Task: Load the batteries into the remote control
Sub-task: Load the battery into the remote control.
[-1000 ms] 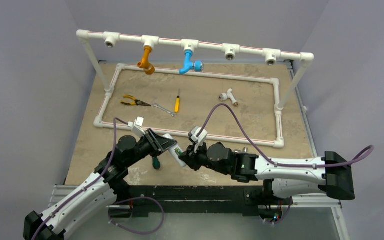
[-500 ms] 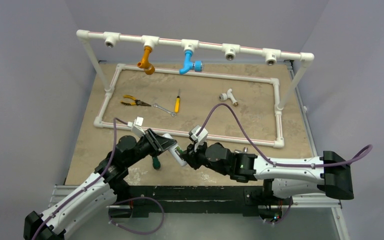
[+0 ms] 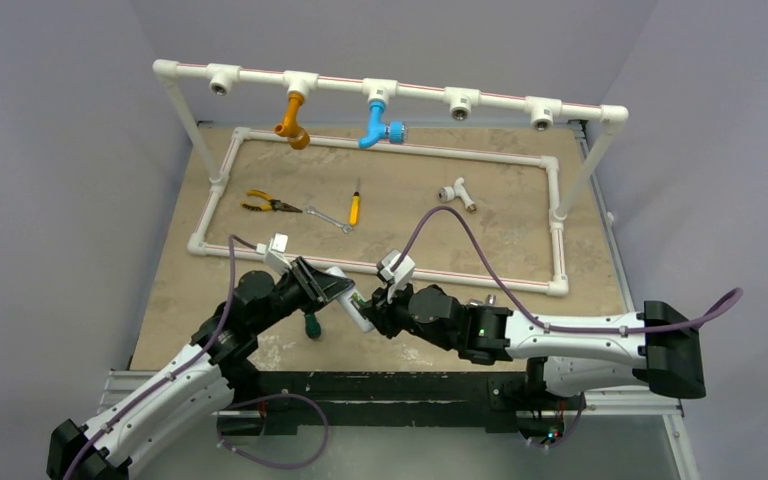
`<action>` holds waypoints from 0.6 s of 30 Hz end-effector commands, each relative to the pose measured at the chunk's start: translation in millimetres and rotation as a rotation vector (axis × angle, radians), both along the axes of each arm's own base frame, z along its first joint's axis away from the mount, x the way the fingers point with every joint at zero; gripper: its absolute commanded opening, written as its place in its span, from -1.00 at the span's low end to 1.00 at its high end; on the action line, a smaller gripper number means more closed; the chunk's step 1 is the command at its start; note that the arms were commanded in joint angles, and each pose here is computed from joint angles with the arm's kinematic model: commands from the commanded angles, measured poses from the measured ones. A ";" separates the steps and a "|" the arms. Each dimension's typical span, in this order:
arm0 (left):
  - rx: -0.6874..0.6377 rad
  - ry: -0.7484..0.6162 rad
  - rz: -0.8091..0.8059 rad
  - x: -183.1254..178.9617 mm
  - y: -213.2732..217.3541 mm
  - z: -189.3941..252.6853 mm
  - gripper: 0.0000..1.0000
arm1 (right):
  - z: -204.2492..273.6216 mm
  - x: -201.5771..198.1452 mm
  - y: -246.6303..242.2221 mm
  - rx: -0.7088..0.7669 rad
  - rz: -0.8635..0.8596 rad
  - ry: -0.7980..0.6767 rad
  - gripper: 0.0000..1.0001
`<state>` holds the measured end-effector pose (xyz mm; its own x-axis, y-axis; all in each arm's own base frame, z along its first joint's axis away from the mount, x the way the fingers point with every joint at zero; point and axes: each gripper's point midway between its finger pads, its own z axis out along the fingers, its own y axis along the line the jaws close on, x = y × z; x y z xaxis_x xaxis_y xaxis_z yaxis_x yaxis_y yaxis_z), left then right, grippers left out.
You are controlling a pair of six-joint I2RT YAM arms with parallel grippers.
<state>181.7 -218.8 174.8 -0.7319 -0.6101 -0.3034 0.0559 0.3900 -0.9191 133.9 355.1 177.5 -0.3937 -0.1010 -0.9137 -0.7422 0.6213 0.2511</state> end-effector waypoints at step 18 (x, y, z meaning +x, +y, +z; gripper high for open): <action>-0.049 -0.054 -0.015 1.2 -3.7 16.4 -1.00 | 26.0 1.3 9.8 0.059 -0.006 -0.009 -0.55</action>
